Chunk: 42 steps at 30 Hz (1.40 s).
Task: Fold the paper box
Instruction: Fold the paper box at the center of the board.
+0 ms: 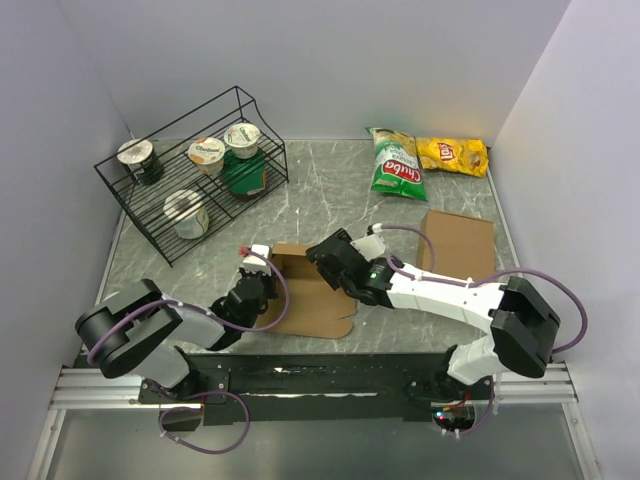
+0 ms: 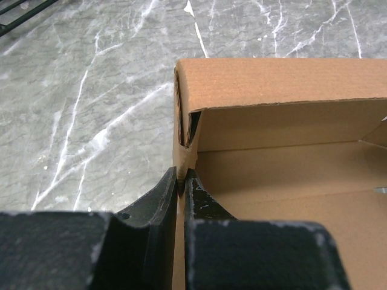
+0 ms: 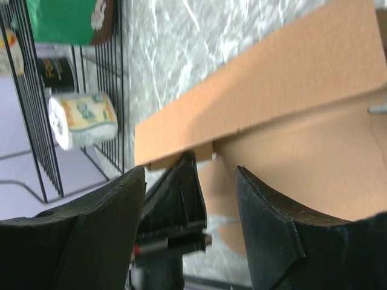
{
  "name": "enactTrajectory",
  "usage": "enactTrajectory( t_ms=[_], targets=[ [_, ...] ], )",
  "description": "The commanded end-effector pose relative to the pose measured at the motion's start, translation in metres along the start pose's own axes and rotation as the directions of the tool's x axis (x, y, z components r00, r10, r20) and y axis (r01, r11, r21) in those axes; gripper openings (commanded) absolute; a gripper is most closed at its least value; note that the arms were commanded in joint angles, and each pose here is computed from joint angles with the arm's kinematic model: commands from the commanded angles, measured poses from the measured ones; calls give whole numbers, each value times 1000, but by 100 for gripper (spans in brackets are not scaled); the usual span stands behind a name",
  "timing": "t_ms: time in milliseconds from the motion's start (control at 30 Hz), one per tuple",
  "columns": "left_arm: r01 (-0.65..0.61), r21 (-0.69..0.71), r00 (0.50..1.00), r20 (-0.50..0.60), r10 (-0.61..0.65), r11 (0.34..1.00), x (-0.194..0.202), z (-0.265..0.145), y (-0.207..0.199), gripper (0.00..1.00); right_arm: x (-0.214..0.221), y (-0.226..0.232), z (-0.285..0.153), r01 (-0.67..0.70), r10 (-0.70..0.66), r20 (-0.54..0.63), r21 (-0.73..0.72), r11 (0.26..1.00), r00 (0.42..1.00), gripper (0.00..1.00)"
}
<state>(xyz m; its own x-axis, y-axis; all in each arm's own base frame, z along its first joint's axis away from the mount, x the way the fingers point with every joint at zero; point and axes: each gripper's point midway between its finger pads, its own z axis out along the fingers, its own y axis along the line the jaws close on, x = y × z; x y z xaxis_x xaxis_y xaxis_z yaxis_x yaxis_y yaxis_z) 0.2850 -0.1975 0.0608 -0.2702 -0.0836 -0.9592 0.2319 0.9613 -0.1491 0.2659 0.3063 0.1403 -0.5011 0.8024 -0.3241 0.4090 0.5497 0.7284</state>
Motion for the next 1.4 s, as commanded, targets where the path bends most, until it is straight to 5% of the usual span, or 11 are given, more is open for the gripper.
enactTrajectory(
  t_ms=[0,233,633,833,1000,1367],
  targets=[
    [32,12,998,56,-33,999,-14,3,-9,9,-22,37,5,-42,50,110,-75,996,993,67],
    [29,17,998,58,-30,999,-12,2,-10,9,-22,33,28,-39,44,128,-42,998,991,58],
    [29,32,998,52,-31,999,-11,3,-15,9,-12,15,52,36,-38,138,12,999,990,13],
    [44,39,998,52,-46,998,-11,4,-17,16,-10,-5,58,63,-72,143,68,996,987,0],
    [88,67,994,66,-92,994,-17,1,-22,32,-13,-19,57,68,-84,153,107,992,985,0],
    [192,93,978,63,-198,977,-16,4,-21,49,-20,-31,51,98,-123,191,137,986,974,0]
  ],
)
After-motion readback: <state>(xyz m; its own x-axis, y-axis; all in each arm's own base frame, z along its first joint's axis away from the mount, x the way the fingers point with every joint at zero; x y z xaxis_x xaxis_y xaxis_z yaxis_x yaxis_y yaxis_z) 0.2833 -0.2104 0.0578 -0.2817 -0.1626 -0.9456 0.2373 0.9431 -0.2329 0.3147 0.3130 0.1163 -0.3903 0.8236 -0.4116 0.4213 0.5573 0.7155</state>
